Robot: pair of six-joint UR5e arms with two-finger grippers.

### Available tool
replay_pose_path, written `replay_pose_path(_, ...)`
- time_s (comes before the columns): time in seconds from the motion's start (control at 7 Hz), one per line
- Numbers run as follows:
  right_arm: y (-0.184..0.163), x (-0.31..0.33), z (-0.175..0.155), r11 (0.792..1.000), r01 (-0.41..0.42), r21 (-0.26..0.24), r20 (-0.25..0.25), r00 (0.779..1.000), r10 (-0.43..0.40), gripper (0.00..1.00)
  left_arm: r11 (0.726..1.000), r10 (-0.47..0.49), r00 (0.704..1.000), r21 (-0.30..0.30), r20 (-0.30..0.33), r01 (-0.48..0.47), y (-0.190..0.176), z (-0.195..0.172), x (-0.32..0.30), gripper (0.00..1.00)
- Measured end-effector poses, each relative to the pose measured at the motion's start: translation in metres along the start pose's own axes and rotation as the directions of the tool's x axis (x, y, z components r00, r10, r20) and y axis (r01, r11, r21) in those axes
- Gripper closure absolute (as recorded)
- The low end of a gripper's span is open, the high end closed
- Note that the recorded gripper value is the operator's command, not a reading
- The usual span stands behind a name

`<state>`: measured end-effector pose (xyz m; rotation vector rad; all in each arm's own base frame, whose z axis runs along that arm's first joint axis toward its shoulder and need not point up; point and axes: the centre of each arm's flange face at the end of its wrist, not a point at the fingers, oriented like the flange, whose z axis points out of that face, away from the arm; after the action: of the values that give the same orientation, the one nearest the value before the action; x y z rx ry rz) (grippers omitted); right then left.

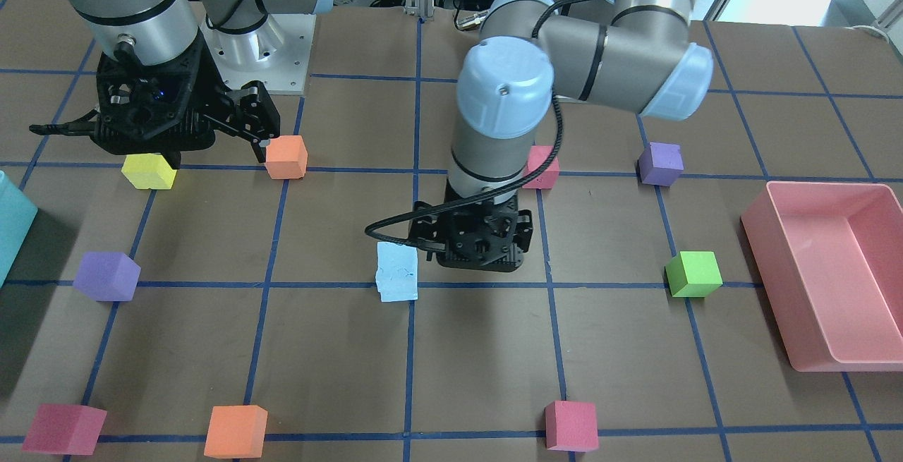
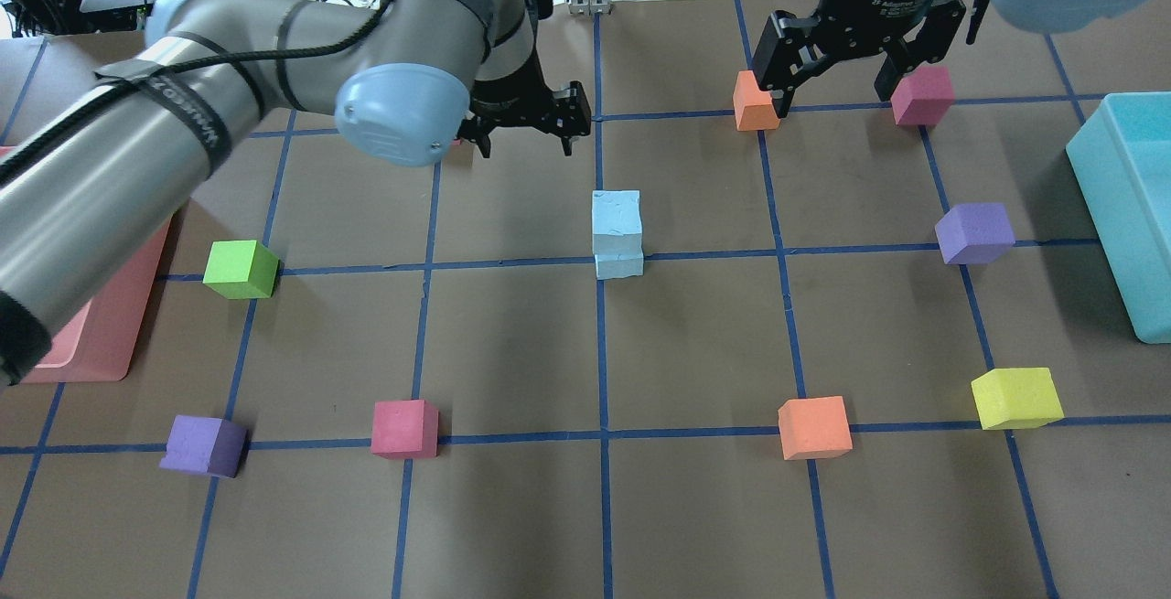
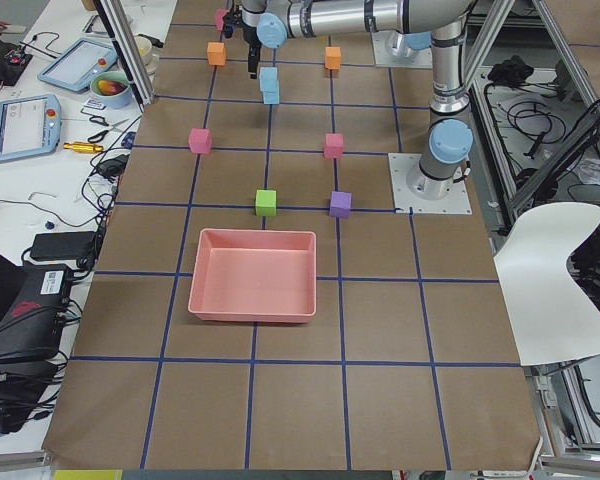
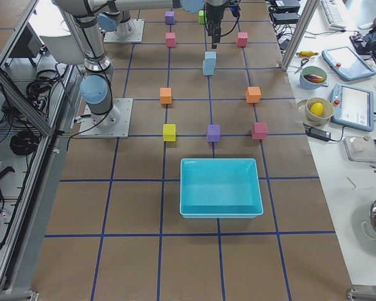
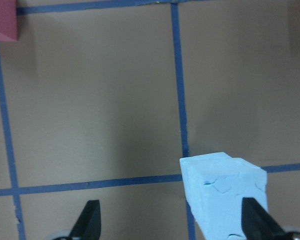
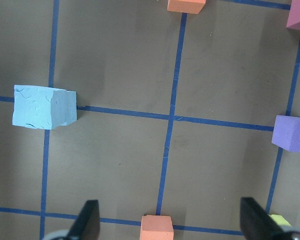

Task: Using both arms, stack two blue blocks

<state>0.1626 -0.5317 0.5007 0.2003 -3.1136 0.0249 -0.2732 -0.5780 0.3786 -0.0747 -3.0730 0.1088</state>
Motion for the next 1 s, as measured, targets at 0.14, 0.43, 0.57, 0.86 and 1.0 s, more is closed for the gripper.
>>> replay_pose_path(0.14, 0.000, 0.000, 0.000, 1.000, 0.000, 0.000, 0.000, 1.000, 0.000, 0.00, 1.000, 0.011, 1.000, -0.022, -0.010, -0.012, 0.008, -0.029, -0.030, 0.00)
replay_pose_path(0.43, 0.000, 0.001, 0.000, 1.000, -0.001, 0.000, 0.000, 1.000, 0.001, 0.00, 0.999, 0.031, 0.999, -0.009, -0.006, -0.031, 0.031, -0.092, -0.075, 0.00)
replay_pose_path(0.57, 0.000, 0.000, 0.000, 1.000, -0.001, 0.000, 0.000, 1.000, 0.001, 0.00, 0.999, 0.036, 0.999, 0.007, 0.021, -0.036, 0.048, -0.120, -0.088, 0.00)
replay_pose_path(0.86, 0.000, 0.000, 0.000, 1.000, 0.000, 0.000, 0.000, 1.000, 0.000, 0.00, 1.000, 0.024, 0.998, 0.005, 0.061, -0.025, 0.066, -0.142, -0.105, 0.00)
replay_pose_path(1.0, 0.000, 0.000, 0.000, 1.000, 0.000, 0.001, 0.000, 1.000, 0.000, 0.00, 1.000, 0.008, 0.999, 0.015, 0.053, -0.009, 0.067, -0.148, -0.111, 0.00)
